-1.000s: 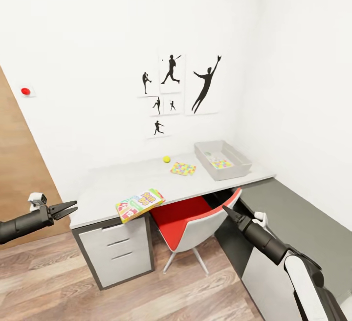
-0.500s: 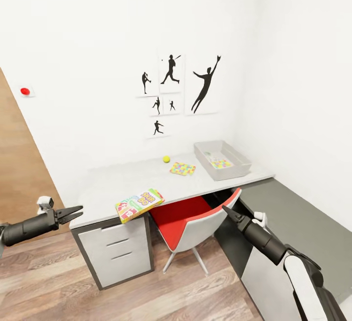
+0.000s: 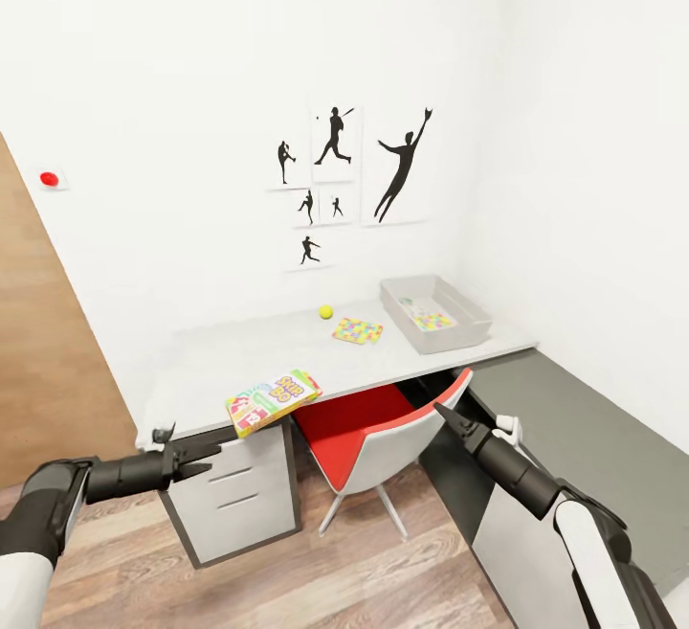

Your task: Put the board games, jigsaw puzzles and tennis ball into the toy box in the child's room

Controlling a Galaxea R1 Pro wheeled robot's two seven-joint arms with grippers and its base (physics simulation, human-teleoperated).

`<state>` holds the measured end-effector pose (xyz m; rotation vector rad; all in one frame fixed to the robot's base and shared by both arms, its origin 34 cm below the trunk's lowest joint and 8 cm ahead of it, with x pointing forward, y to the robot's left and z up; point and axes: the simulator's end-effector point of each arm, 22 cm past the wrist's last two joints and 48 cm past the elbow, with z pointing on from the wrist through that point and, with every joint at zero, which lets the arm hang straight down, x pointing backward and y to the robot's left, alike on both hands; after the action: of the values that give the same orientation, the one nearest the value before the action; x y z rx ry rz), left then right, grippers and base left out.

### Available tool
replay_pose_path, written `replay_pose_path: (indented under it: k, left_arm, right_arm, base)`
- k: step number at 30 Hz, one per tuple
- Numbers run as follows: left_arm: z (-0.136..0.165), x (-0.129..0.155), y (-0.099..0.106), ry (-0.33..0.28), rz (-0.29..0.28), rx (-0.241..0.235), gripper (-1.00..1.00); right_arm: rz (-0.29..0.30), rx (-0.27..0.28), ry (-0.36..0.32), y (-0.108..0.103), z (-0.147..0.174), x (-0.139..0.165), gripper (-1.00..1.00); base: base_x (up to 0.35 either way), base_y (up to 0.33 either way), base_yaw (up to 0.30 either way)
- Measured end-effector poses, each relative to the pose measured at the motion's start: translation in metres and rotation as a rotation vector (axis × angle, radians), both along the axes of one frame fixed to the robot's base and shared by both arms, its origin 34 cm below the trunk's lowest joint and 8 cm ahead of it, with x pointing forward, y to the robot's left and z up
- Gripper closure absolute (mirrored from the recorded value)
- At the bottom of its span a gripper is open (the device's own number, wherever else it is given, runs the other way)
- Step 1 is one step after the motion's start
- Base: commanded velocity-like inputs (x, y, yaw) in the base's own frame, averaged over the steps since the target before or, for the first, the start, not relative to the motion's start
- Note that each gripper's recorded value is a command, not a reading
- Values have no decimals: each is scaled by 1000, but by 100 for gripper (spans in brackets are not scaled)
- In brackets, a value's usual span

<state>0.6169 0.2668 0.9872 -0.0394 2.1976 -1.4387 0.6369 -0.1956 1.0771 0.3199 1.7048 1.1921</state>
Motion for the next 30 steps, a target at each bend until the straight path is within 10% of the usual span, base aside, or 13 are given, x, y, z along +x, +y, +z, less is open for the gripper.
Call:
replay_pose_path:
  k: [10,30]
  left_arm:
    - [3,3,5,129,47,-97,-100]
    - [33,23,47,69,184,-187,-100]
  right_arm:
    - [24,-6,1,11,-1,-2,-100]
    - [57,-30,-108,19,41,-9,-100]
  base:
    - [0,0,0]
    - [0,0,0]
